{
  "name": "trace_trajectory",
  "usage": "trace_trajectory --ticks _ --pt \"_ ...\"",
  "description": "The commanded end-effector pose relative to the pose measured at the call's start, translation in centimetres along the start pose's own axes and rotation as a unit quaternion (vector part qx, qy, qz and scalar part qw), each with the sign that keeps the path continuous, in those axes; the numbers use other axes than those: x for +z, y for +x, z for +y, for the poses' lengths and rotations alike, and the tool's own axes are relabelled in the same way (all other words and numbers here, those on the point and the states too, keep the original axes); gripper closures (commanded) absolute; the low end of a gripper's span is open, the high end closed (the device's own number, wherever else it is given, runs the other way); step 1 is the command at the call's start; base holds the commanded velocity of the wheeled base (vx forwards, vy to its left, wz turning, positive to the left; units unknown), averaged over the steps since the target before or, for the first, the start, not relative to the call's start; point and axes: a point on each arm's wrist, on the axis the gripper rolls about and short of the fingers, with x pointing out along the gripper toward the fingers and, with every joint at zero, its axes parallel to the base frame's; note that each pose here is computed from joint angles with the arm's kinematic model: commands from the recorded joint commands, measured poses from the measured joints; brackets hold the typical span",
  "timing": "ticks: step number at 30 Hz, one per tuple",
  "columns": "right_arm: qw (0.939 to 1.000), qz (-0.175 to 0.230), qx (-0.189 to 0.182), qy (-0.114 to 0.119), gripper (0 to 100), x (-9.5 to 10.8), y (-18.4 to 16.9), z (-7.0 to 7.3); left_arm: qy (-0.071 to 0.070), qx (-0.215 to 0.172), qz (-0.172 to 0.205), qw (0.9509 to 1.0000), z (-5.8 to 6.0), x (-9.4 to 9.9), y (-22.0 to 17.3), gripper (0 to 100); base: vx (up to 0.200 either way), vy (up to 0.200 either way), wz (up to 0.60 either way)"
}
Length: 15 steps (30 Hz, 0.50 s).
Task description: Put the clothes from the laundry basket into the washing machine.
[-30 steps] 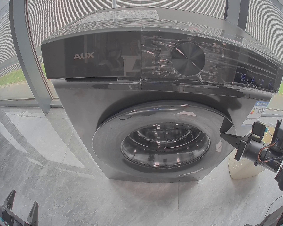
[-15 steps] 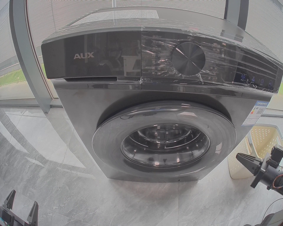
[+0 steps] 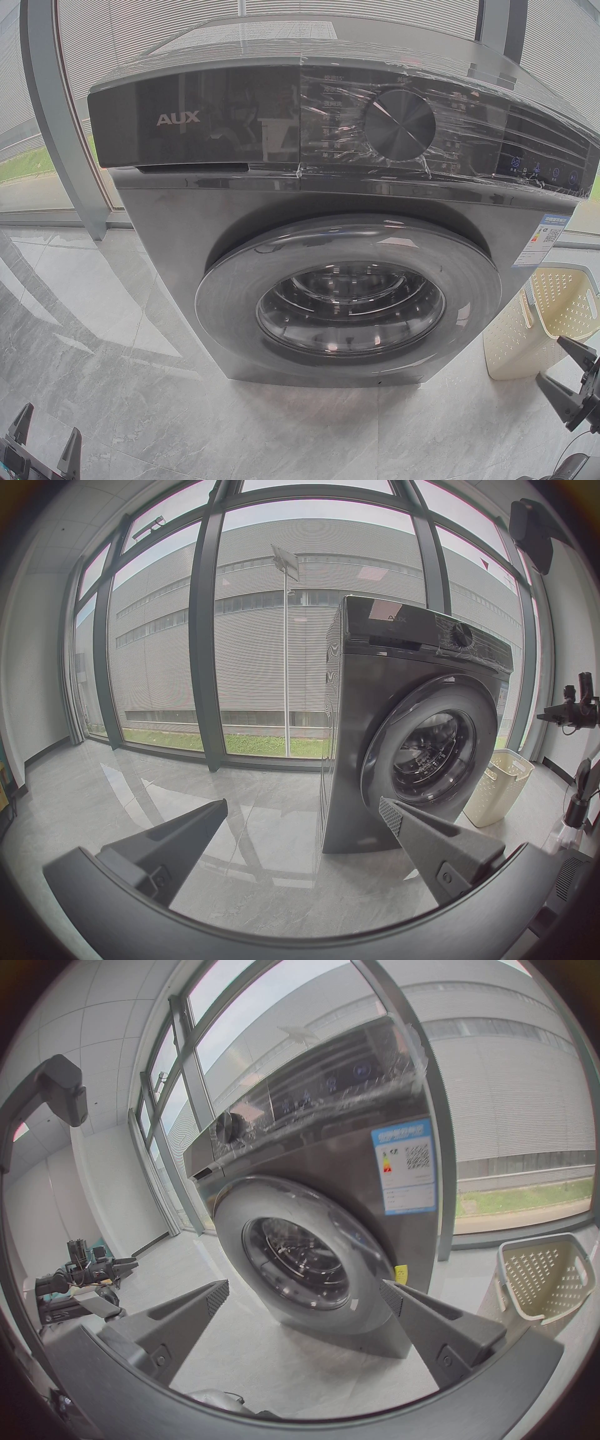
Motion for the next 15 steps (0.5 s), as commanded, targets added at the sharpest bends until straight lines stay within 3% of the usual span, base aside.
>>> trace_trajectory --ticks 1,8,15 --pt "0.9967 -0.07 -0.03 -0.028 0 0.5 -2.3 0.4 0.0 0.0 0.002 1.0 0.0 -0.5 0.0 0 0.0 0.0 0.0" --pt "0.9908 -0.112 -0.056 -0.052 0 0.3 -3.7 0.8 -0.008 0.0 0.002 1.0 0.0 -0.5 0.0 0 0.0 0.0 0.0" --pt "0.9873 -0.126 -0.071 -0.066 0 -0.9 -5.0 1.4 -0.01 0.0 0.002 0.9999 0.0 -0.5 0.0 0 0.0 0.0 0.0"
